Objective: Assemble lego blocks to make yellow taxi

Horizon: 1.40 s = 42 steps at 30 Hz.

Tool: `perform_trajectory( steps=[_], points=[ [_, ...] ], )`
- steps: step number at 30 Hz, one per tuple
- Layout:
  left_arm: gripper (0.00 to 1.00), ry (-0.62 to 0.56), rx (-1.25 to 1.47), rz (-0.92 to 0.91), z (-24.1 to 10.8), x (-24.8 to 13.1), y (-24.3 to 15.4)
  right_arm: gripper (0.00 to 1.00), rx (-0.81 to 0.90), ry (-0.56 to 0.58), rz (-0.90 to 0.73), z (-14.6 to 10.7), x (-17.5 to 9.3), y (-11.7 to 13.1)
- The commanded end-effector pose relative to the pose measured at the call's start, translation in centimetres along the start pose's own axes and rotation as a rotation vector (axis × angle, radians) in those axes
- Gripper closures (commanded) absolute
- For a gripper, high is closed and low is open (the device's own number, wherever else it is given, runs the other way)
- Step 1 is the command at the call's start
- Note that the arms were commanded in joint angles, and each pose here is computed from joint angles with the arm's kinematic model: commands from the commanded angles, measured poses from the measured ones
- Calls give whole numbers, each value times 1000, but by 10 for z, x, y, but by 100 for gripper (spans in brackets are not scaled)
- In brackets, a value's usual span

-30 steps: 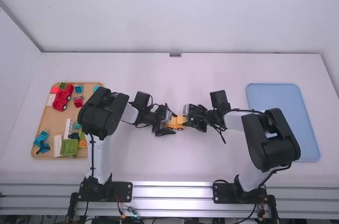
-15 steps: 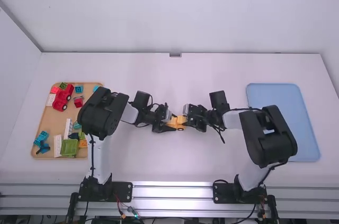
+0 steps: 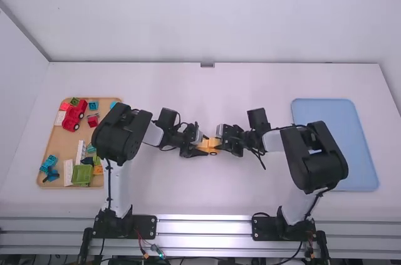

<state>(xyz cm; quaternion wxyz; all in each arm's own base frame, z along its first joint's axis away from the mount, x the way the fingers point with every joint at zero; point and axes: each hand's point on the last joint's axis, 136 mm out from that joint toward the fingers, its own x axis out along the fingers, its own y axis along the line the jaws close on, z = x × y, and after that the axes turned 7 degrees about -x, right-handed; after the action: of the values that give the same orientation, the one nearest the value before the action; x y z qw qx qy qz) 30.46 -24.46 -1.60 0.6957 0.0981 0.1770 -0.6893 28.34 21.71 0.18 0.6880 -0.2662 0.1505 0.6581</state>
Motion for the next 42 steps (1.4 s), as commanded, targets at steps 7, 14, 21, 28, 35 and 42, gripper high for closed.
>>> perform_trajectory(
  steps=[7,14,21,28,35,42],
  points=[
    [60,29,-35,1,-10,1,-4,90,7,113,30,-18,14,14],
    [60,30,-33,3,-10,2,-4,89,36,134,36,-24,11,17],
    [60,29,-35,8,-10,0,-2,72,41,135,38,-23,12,17],
    [60,35,-35,14,-12,0,-1,51,68,134,51,-18,11,12],
    [60,44,-33,23,-13,0,1,66,63,115,116,-5,10,14],
    [62,48,-33,26,-14,0,1,61,80,123,151,2,5,10]
  ],
)
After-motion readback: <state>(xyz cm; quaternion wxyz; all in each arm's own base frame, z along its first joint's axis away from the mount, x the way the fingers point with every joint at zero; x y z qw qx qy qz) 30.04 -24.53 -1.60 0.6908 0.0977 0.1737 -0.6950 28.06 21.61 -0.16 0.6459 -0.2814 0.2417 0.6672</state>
